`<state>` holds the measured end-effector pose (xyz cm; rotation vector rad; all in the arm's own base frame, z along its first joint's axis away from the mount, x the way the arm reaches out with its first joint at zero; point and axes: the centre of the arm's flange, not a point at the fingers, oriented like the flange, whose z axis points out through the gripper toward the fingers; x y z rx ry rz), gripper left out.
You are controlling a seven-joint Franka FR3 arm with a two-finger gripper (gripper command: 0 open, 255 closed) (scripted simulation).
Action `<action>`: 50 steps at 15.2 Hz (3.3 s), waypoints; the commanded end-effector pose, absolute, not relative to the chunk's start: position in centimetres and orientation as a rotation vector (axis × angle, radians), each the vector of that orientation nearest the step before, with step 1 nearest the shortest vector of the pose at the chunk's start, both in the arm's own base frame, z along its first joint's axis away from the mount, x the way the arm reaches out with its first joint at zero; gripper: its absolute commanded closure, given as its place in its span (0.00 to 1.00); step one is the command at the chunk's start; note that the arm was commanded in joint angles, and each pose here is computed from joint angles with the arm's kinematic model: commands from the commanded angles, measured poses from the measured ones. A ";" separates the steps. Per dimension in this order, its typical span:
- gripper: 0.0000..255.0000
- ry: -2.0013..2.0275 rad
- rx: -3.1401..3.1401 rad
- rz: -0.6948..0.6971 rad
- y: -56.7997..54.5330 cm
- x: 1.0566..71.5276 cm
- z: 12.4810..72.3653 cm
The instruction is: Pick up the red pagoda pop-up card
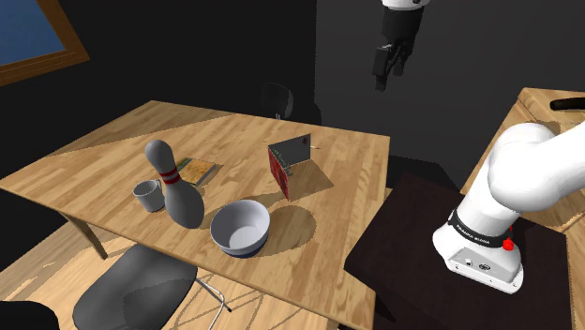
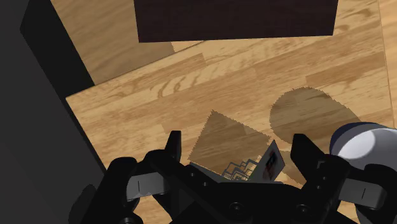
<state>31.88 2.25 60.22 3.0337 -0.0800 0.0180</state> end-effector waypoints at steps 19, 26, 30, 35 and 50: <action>0.00 -0.370 2.938 -0.006 9.5 49.3 44.6; 0.00 -0.478 2.894 -0.015 11.0 56.4 38.3; 0.00 -0.539 2.867 -0.020 11.6 60.5 34.7; 0.00 -0.614 2.832 -0.026 11.9 65.6 30.2; 1.00 -0.686 2.796 -0.032 12.0 70.6 21.9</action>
